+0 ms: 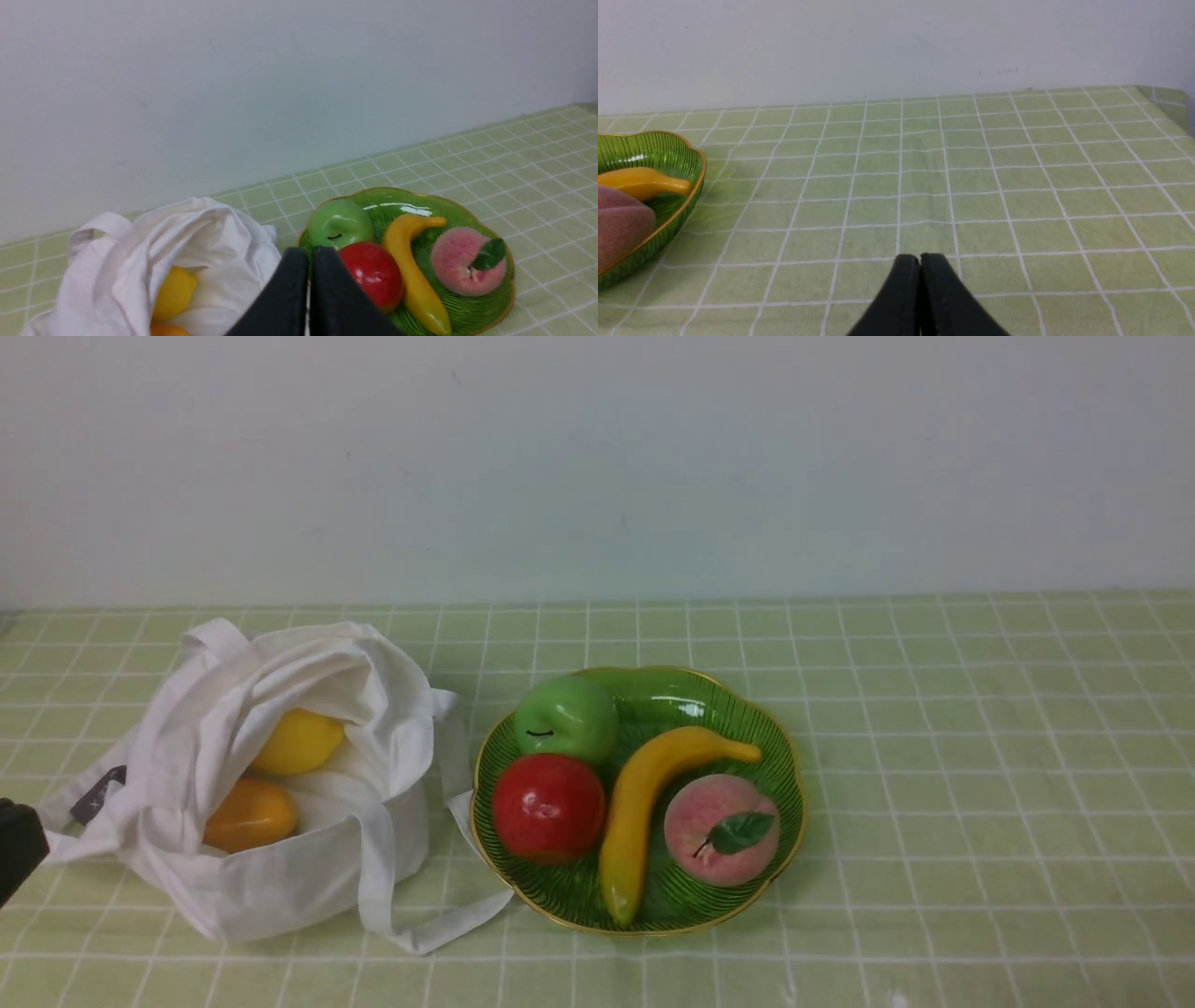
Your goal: Take the fruit out of the bag on the green coffee tablecloth and place them on the plate.
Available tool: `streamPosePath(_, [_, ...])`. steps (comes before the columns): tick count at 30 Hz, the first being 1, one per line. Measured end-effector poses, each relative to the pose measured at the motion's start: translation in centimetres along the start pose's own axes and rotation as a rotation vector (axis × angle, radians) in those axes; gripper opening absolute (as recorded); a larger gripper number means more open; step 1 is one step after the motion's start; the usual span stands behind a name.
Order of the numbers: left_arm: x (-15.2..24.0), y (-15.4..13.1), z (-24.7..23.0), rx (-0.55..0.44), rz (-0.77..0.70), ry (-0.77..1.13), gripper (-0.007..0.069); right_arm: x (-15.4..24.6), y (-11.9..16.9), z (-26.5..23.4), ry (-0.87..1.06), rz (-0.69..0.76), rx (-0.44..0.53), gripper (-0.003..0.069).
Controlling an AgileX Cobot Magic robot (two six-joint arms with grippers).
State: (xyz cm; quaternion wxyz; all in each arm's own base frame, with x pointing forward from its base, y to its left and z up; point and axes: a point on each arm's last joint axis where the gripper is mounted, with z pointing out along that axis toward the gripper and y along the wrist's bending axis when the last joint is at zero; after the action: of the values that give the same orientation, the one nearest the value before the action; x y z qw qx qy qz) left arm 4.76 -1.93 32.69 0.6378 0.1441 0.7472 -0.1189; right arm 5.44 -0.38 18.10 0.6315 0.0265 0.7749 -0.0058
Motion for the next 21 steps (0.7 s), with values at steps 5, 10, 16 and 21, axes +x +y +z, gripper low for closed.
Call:
streamPosePath(5, [5.5,0.9,0.4,-0.2,-0.02,-0.067,-0.0008,0.0,0.0,0.0,0.0,0.0,0.0,-0.001])
streamPosePath(10, [10.7,1.3,1.2,-0.278,-0.034,-0.011,-0.0008,0.0,0.0,0.0,0.0,0.0,0.0,-0.001])
streamPosePath(16, [15.1,1.5,2.4,-0.284,-0.053,0.124,-0.0008,0.0,0.0,0.0,0.0,0.0,0.0,-0.001])
streamPosePath(21, [15.5,1.4,2.4,-0.282,-0.057,0.151,-0.0008,0.0,0.0,0.0,0.0,0.0,0.0,-0.001])
